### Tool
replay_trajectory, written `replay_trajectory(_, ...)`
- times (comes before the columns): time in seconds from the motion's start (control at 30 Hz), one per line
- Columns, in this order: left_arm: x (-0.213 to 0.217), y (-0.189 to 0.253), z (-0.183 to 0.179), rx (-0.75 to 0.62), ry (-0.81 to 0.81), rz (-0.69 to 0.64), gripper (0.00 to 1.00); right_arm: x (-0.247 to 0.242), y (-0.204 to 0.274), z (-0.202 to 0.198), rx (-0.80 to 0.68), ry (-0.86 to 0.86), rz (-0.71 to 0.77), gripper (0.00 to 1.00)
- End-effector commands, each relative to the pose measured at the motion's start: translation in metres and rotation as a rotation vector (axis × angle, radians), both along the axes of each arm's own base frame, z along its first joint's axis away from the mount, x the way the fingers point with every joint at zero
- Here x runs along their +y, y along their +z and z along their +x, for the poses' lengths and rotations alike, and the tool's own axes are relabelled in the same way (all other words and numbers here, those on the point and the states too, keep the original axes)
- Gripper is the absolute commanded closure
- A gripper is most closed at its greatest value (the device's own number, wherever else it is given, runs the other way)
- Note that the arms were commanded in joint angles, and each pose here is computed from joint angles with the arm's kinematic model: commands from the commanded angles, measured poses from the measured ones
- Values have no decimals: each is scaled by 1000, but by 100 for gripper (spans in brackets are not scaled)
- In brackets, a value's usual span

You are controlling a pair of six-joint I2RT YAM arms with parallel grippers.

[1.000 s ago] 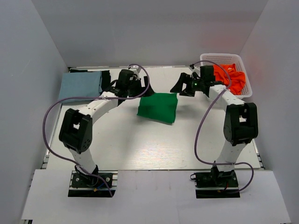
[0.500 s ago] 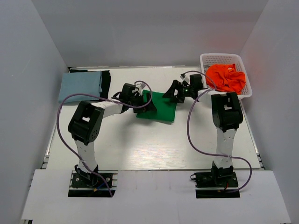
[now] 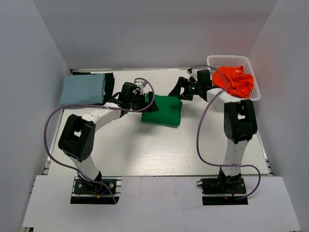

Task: Fold and stack the t-shirts
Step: Smooth out wrinkles on the folded tshirt

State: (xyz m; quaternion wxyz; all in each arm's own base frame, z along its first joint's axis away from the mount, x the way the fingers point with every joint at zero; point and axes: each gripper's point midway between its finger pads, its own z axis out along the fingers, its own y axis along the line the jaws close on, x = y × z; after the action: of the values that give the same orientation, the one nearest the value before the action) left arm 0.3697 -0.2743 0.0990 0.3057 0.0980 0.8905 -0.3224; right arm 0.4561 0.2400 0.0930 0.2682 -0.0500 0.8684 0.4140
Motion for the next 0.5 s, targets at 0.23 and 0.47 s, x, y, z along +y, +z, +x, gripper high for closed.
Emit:
replay_trajectory(0.23, -20, 40, 4, -74, -82, -97, 0, 30, 49, -113, -72, 175, 147, 10)
replay_trajectory(0.47, -4, -43, -18, 113, -25, -40, 0, 30, -11, -139, 105, 174, 215, 10)
